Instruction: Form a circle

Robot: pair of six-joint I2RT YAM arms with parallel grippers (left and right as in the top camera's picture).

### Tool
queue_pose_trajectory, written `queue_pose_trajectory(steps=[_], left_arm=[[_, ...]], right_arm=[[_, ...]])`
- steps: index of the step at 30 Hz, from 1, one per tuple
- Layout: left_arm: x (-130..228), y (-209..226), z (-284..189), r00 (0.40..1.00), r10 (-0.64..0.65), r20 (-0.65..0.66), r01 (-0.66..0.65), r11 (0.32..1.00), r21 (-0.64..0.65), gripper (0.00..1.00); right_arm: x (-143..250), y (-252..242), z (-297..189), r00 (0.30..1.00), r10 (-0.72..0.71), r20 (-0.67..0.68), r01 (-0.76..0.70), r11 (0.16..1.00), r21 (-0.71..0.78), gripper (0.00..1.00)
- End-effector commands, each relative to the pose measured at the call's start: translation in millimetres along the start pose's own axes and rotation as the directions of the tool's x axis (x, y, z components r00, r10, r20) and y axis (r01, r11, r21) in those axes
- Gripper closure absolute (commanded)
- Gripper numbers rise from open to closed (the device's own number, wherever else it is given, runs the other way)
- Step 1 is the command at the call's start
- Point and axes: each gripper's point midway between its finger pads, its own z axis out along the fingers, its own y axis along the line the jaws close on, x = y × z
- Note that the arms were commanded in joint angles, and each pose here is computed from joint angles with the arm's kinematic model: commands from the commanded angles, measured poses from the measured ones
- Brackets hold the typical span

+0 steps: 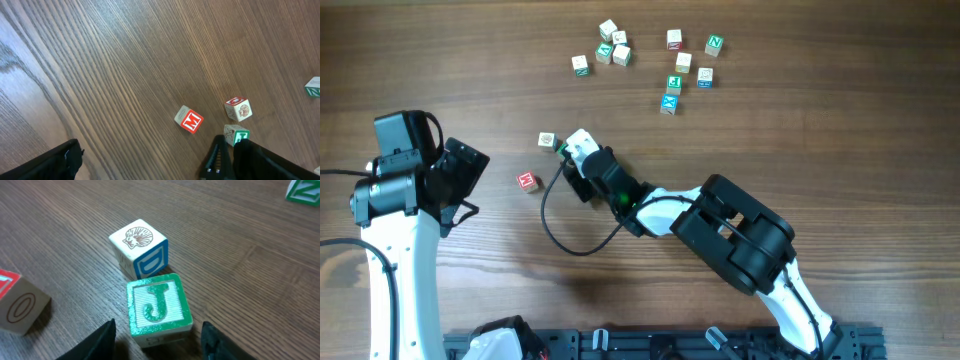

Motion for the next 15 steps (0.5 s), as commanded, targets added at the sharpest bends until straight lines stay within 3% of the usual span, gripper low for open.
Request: queue_pose_trajectory(steps=[1, 4, 7, 15], left_arm=[[1, 2, 4, 1.0, -0.009, -0.008, 0.009, 1.0, -0.01, 0.0], [1, 2, 4, 1.0, -0.009, -0.009, 0.009, 1.0, -0.01, 0.0], [1, 2, 4, 1.0, -0.009, -0.009, 0.009, 1.0, -0.01, 0.0], [2, 3, 4, 1.0, -0.009, -0.012, 0.009, 1.0, -0.013, 0.0]], right_arm=[[0, 4, 5, 1.0, 0.003, 0.002, -0.003, 1.0, -0.025, 0.3], [-2, 4, 2, 1.0, 0.002, -0.011, -0.002, 1.0, -0.023, 0.2], [-19, -2, -10, 1.0, 0.003, -0.021, -0.003, 1.0, 0.005, 0.01], [-61, -41, -42, 0.998, 0.06, -0.012, -0.059, 0.993, 0.107, 0.0]])
